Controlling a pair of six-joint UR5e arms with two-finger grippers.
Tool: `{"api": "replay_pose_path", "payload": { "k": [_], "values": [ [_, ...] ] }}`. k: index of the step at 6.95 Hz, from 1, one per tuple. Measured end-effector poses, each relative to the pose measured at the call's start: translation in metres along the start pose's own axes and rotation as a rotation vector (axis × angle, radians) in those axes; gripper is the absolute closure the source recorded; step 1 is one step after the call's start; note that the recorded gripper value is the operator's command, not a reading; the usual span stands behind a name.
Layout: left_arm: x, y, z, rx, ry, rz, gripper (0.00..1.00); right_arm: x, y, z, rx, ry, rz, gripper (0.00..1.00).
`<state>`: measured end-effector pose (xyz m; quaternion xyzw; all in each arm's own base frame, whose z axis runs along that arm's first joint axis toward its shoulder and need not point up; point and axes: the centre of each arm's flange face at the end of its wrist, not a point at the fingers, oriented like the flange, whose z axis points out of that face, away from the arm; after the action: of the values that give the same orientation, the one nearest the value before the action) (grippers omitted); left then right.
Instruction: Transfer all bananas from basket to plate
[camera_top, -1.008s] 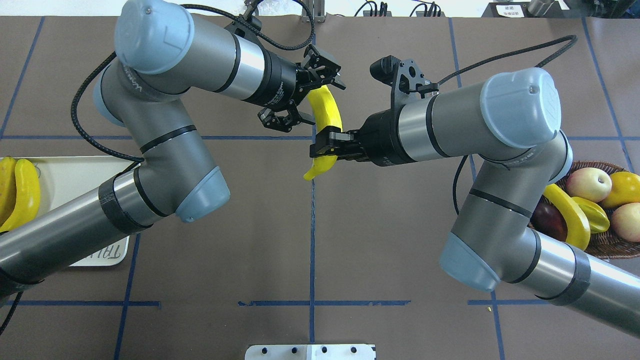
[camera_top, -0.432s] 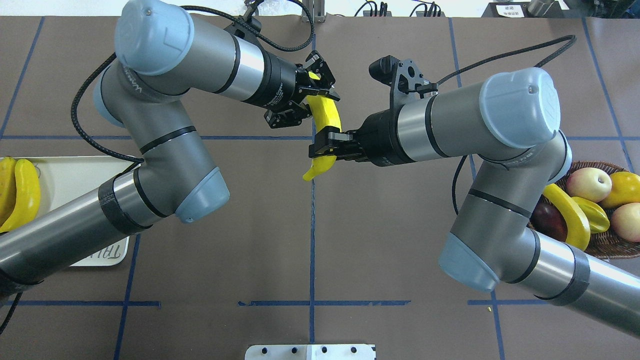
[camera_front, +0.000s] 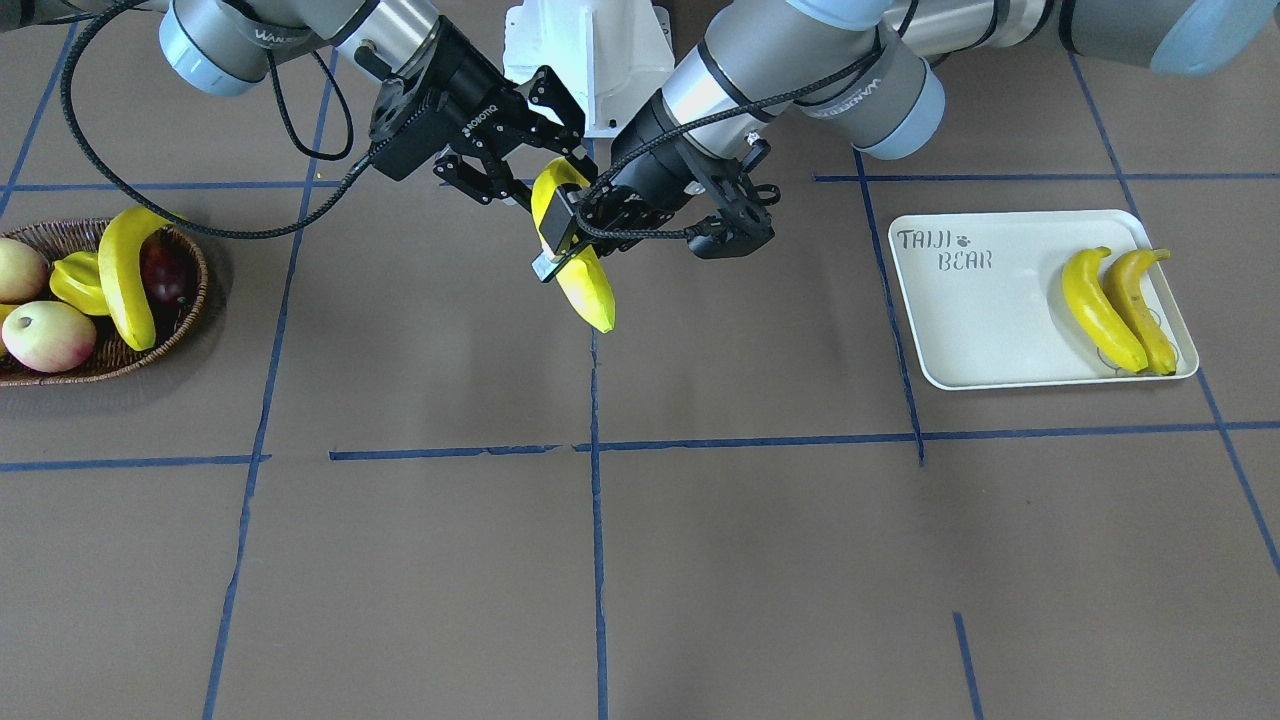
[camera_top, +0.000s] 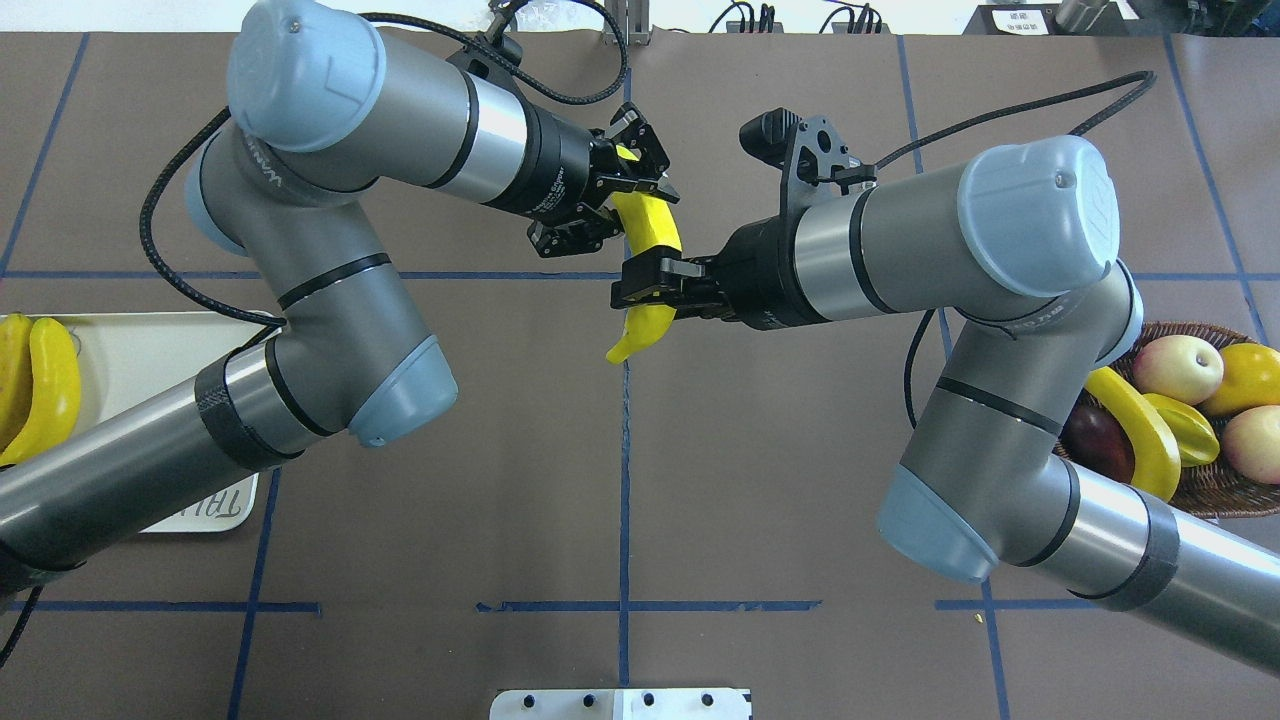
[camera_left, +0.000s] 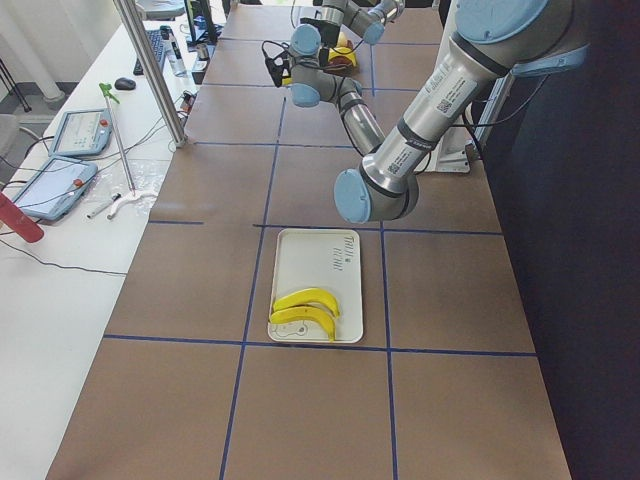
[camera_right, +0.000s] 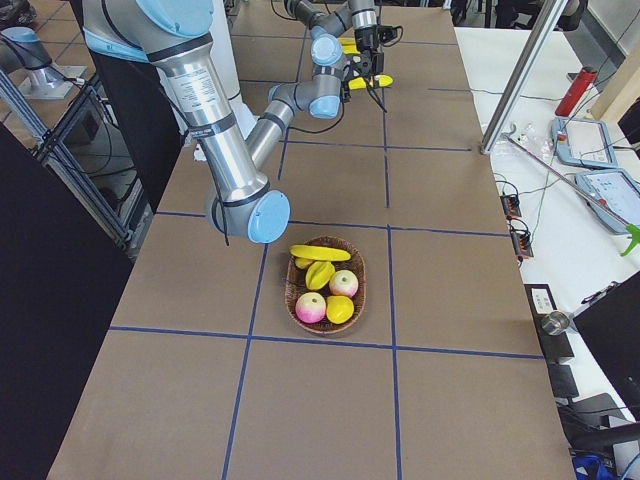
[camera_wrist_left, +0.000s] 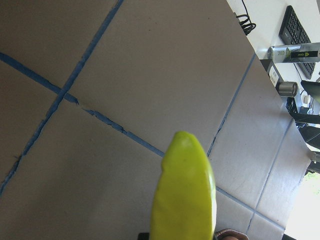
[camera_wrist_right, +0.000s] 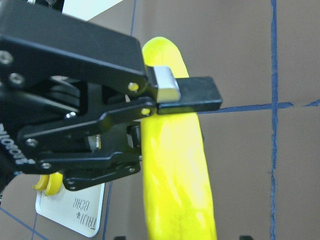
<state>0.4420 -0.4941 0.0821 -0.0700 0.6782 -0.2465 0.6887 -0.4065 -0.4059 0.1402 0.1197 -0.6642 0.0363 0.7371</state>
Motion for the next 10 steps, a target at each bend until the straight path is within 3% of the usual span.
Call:
{"api": "replay_pose_path", "payload": {
  "k": [4, 6, 8, 10],
  "values": [
    [-0.015, -0.015, -0.003, 0.02, -0.018, 0.004, 1.0, 0.001, -0.004, -0.002, 0.008, 0.003, 0.004, 0.0],
    [-0.061, -0.065, -0.016, 0.088, -0.075, -0.01, 1.0, 0.005, -0.011, -0.005, 0.015, 0.028, 0.023, 0.0],
    [-0.124, -0.137, -0.058, 0.153, -0.163, -0.02, 1.0, 0.02, -0.024, -0.003, 0.016, 0.135, 0.061, 0.0],
    [-0.19, -0.199, -0.11, 0.181, -0.272, -0.021, 1.0, 0.041, -0.043, -0.004, 0.013, 0.276, 0.069, 0.0]
  ]
}}
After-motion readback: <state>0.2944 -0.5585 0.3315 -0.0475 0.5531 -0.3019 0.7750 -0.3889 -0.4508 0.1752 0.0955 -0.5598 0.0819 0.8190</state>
